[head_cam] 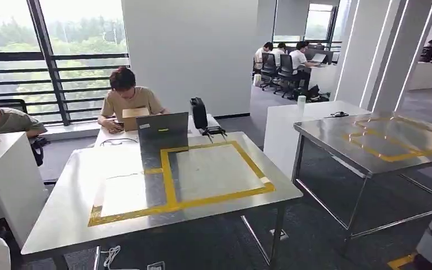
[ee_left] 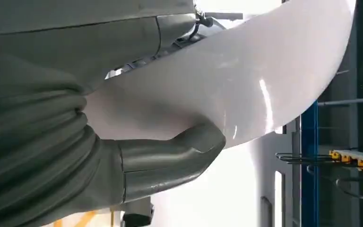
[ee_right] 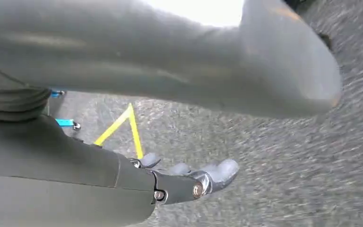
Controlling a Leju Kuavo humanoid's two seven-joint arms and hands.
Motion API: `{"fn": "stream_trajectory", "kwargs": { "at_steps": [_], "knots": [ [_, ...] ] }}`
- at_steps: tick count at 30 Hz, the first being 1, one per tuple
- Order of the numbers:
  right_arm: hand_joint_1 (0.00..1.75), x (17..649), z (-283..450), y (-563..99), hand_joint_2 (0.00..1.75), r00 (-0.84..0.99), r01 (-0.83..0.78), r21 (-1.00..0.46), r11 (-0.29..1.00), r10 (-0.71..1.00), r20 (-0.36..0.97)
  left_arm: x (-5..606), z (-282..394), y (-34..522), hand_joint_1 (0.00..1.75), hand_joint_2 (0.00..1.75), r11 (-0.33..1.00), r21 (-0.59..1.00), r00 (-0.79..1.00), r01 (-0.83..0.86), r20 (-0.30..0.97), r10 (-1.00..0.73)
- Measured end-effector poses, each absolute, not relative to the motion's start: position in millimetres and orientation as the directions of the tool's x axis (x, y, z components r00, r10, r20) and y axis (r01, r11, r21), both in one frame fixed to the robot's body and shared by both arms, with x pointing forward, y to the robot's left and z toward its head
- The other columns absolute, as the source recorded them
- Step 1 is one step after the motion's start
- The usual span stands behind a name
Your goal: Take the parts from the cabinet and place them on the table.
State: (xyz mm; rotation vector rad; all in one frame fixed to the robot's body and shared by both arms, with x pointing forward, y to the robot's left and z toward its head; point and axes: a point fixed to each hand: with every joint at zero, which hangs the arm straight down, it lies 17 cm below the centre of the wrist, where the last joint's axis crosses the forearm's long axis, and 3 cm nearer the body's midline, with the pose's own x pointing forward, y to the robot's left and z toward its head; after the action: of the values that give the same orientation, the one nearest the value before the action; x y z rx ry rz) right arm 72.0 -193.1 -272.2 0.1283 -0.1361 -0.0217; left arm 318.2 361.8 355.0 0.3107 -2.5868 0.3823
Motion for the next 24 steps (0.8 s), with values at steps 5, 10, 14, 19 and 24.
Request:
{"fn": "stream_trajectory", "kwargs": {
  "at_steps": [5,10,14,19,24],
  "knots": [
    [0.00,65.7,-273.5,-195.3,0.00,0.993,0.041,0.123,0.992,-0.054,0.107,320.9,352.1,361.2,1.75,1.75,0.932,-0.219,-0.841,-0.289,0.523,-0.138],
    [0.00,67.8,-273.3,-195.8,0.00,0.993,0.044,0.122,0.992,-0.057,0.105,321.7,355.3,361.8,1.75,1.75,0.927,-0.229,-0.844,-0.296,0.517,-0.141],
    [0.00,68.3,-273.2,-195.8,0.00,0.992,0.050,0.123,0.991,-0.064,0.106,320.9,358.3,362.2,1.75,1.75,0.925,-0.235,-0.847,-0.298,0.511,-0.143],
    [0.00,65.8,-273.6,-196.2,0.00,0.992,0.059,0.124,0.991,-0.071,0.102,321.3,356.8,362.7,1.75,1.75,0.923,-0.239,-0.845,-0.303,0.516,-0.143],
    [0.00,67.7,-273.2,-195.5,0.00,0.992,0.059,0.127,0.990,-0.073,0.104,320.9,358.8,362.6,1.75,1.75,0.922,-0.242,-0.847,-0.302,0.511,-0.143]
  ]
}}
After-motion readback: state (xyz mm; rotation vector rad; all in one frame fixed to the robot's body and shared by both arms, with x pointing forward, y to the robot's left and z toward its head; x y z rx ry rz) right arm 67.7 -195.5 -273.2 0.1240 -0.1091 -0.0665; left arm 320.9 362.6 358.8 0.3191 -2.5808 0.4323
